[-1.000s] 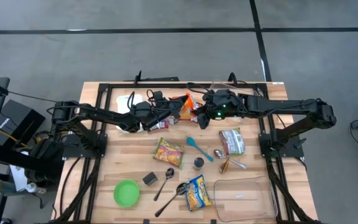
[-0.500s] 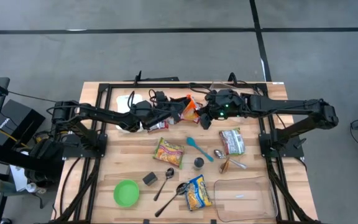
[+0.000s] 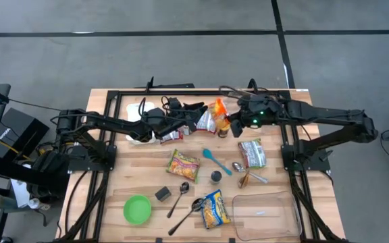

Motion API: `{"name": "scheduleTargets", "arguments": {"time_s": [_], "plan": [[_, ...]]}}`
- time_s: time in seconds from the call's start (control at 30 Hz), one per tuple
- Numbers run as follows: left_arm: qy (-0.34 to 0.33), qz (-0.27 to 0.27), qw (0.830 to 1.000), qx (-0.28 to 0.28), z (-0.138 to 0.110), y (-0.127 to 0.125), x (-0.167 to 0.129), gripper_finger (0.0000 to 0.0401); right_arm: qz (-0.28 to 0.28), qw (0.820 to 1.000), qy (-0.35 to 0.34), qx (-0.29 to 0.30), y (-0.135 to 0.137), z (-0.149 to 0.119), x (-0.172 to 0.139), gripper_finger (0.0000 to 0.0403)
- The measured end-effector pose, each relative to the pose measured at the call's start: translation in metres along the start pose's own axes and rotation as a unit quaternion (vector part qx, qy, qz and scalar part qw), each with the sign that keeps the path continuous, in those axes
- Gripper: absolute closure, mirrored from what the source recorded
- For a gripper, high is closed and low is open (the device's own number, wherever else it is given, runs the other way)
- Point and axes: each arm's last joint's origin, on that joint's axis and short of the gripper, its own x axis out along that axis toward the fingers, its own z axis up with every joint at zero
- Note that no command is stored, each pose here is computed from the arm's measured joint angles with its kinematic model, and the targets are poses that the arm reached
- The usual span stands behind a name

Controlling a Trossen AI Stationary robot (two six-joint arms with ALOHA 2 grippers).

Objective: Pick & Place Food Item
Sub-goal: Put the orange noodle pack into the top transparent bin

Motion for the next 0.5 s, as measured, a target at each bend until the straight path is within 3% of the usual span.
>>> {"name": "scheduleTargets", "arguments": {"time_s": [0.27,0.5], "plan": [[0.042,-0.064,0.997,0.000,-0.002,-0.004,0.000,0.0233,-0.069,0.995,-0.049,0.056,-0.018,0.003,-0.030,0.0387],[0.092,-0.141,0.986,0.002,-0.006,-0.009,-0.002,0.0247,-0.125,0.985,-0.072,0.097,-0.043,0.014,-0.032,0.0384]]}}
